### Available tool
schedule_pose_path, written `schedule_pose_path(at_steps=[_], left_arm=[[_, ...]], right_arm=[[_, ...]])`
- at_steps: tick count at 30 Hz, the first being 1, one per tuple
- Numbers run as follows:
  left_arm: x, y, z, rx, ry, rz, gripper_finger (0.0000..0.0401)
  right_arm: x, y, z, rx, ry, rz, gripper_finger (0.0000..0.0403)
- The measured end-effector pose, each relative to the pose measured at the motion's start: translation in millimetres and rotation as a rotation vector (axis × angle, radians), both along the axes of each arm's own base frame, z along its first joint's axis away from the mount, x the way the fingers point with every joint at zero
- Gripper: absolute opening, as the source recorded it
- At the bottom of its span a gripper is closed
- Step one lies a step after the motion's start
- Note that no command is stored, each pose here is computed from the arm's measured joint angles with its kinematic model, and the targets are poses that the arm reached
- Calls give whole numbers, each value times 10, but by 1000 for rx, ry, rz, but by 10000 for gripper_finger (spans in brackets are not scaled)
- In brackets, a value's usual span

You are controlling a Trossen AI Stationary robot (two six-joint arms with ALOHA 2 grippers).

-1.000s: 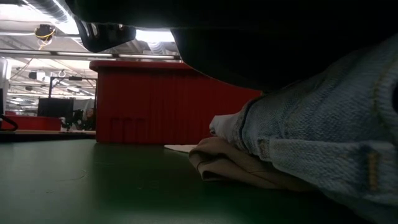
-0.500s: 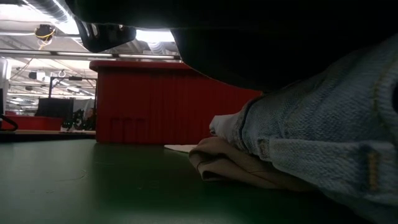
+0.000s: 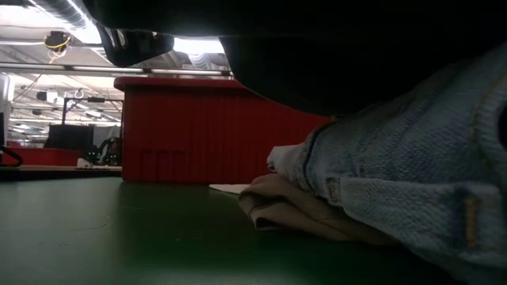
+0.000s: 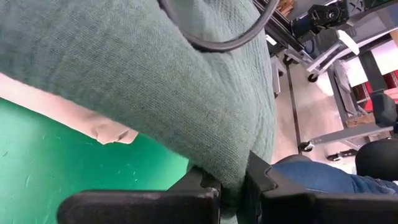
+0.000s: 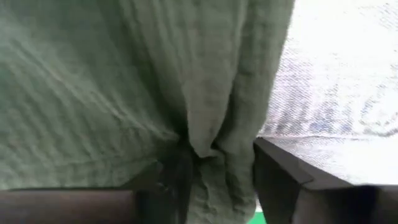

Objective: Fold Laundry from Bin
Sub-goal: Stack the green polo shirt on top of the light blue jeans

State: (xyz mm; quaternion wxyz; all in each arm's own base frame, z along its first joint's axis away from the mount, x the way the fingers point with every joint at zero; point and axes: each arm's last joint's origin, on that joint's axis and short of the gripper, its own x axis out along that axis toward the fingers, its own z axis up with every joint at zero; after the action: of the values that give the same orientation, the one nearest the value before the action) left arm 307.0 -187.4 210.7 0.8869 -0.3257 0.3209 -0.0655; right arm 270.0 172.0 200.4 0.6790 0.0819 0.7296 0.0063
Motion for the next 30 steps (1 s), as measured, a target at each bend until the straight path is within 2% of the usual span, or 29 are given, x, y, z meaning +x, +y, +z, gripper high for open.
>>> schedule_pose_path(at_steps=[8,14,17,23,27,30], left_arm=[[1,1,0,1,-1,3,11],[3,6,1,10,-7,20,11],[14,19,7,7,-13,24,11],[15,16,14,4,-18,24,11],[15,16,13,3,-18,23,11],[15,16,13,3,-17,22,11]], right_arm=[[2,11,1,27,4,17,14],[20,33,94,56,8,18,19],[43,55,251,64,9,21,8],[87,74,539,51,-24,20,11],[94,76,591,48,-30,7,6],[101,80,575,44,-24,-17,20]])
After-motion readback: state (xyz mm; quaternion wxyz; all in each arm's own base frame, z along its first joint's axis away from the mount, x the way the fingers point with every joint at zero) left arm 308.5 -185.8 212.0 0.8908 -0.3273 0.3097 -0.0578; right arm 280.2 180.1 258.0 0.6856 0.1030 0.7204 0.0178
